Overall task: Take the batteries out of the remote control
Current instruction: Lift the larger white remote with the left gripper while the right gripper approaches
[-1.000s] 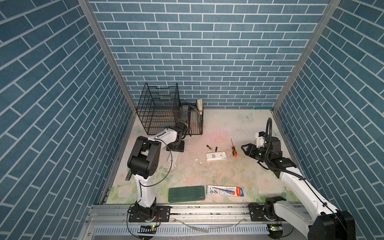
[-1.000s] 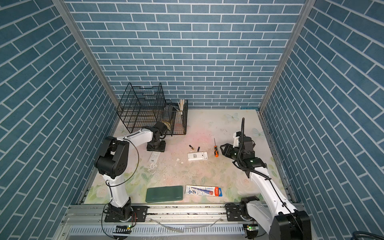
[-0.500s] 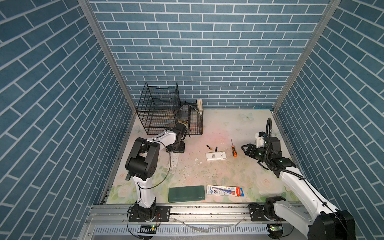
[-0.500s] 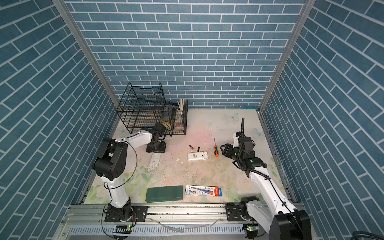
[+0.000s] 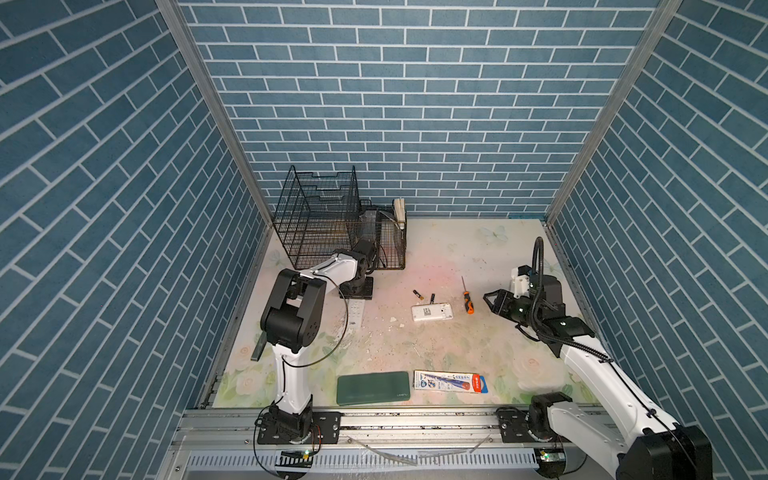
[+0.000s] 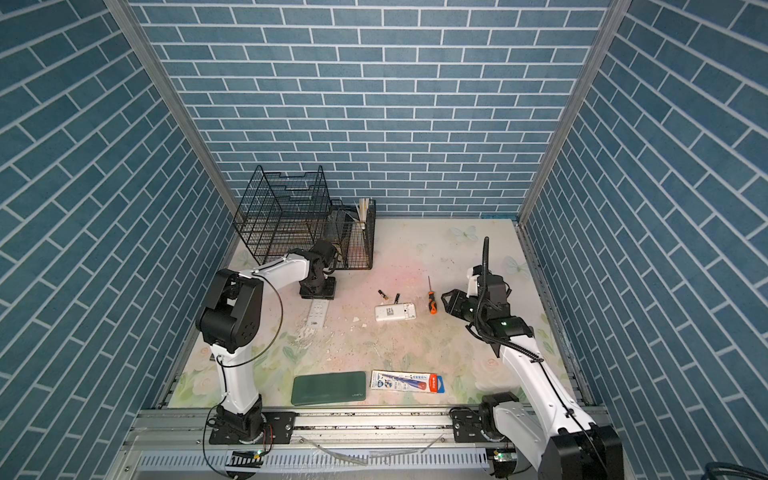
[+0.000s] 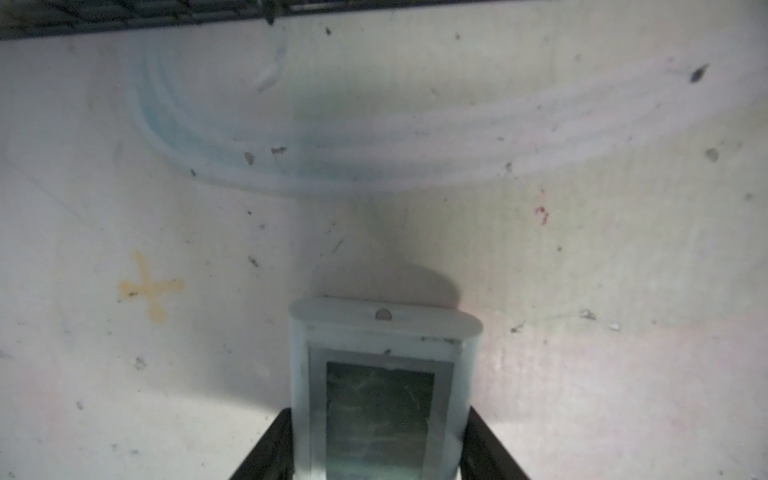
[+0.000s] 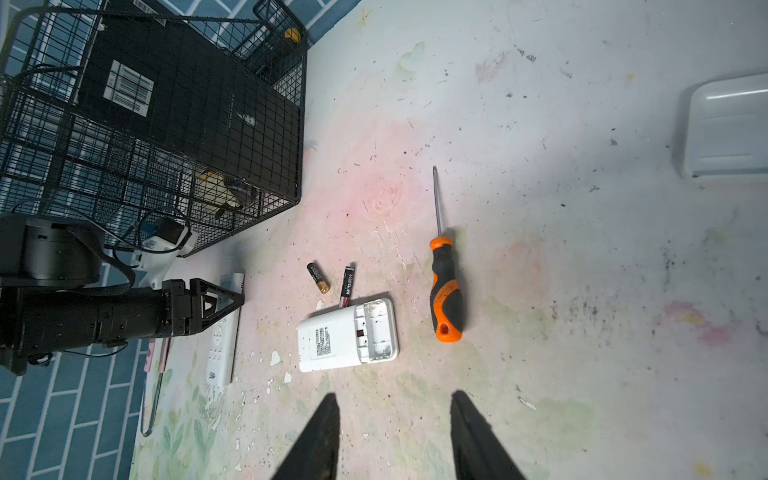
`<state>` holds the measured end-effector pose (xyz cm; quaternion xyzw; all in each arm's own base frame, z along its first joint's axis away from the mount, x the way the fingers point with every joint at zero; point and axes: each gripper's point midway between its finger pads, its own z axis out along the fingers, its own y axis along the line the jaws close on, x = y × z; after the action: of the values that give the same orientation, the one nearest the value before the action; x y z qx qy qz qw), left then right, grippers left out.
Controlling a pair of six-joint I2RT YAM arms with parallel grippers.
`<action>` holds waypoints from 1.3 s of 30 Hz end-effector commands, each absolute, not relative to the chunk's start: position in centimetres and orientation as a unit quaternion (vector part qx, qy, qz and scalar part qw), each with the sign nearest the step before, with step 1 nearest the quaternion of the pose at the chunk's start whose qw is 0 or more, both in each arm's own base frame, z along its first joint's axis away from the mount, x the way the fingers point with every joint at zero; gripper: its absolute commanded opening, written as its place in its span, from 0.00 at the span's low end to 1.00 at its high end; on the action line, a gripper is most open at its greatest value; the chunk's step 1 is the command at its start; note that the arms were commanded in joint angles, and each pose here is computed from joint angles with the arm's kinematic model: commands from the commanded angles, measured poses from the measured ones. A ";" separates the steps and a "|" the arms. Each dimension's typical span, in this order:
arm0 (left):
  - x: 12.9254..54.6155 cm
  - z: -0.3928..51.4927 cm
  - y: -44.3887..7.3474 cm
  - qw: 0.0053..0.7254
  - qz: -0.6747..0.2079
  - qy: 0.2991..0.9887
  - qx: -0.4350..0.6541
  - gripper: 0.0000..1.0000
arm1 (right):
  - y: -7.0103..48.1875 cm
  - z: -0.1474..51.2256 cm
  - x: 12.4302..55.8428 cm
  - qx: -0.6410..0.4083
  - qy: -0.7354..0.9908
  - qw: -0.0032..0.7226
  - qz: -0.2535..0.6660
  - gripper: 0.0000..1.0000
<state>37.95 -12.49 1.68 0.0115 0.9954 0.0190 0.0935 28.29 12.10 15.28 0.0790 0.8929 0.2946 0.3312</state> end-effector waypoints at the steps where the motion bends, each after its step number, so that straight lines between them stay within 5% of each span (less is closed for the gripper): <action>1: 33.9 -1.6 -11.2 0.017 0.037 0.999 0.008 0.39 | 12.2 16.2 28.3 0.072 0.890 0.339 0.296 0.44; 11: 33.7 0.5 -12.9 0.069 -0.030 0.997 -0.028 0.25 | 13.3 15.5 27.8 0.045 0.895 0.318 0.308 0.44; 22: 34.8 4.8 -15.9 0.144 -0.137 0.977 -0.076 0.20 | 17.3 15.0 28.5 -0.015 0.902 0.309 0.302 0.48; 39: 35.5 5.6 -18.0 0.158 -0.210 0.959 -0.110 0.16 | 28.6 14.4 28.8 -0.163 0.873 0.306 0.344 0.50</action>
<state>35.60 -17.44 5.60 -0.1044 0.9628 -0.1932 0.1577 27.83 26.15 12.44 -0.1201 0.8956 0.3321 0.2706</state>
